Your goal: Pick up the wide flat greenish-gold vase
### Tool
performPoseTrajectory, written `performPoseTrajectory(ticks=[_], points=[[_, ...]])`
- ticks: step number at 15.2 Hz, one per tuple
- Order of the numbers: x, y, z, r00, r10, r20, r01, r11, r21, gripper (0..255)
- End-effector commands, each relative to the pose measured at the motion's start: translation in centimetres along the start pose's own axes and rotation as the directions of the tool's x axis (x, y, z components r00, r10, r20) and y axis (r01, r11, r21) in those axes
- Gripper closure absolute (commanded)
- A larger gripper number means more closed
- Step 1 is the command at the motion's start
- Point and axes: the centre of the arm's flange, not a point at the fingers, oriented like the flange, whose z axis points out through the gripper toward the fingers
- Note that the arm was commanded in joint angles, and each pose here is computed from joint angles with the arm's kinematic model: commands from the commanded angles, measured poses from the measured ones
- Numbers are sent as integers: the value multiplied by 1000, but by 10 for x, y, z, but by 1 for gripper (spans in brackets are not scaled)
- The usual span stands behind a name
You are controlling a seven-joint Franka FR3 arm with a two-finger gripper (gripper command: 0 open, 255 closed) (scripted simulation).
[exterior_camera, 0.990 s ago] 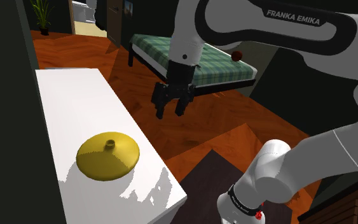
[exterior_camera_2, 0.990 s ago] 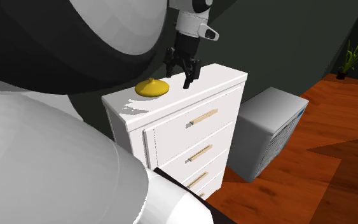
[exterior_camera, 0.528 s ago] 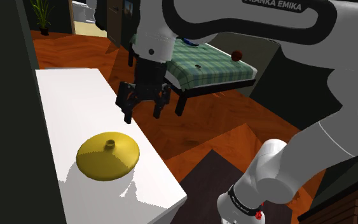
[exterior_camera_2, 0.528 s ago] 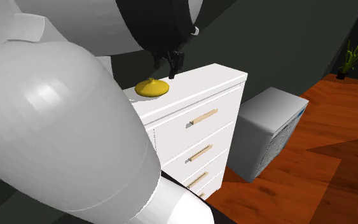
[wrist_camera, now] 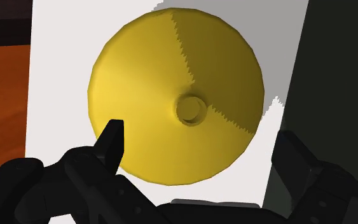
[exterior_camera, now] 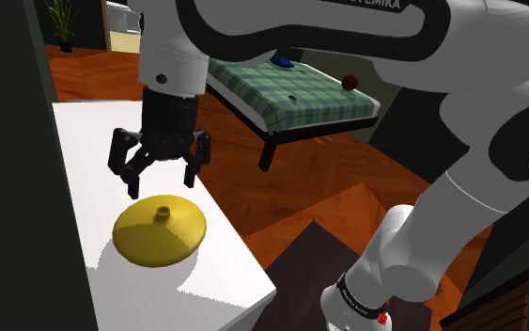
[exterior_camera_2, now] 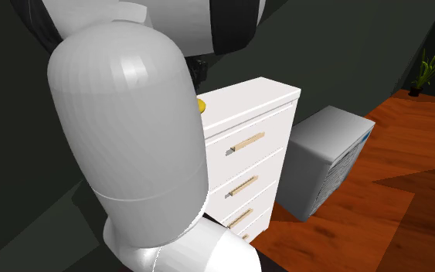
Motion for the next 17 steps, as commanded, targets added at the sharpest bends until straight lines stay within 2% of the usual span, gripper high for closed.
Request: performPoseTrajectory(ticks=[1,7,8,17], points=[[3,0,9,1000,0,0,0,1000,1,0],[8,4,33,1000,0,0,0,1000,1,0],[8,4,33,1000,0,0,0,1000,1,255],[8,4,33,1000,0,0,0,1000,1,255]])
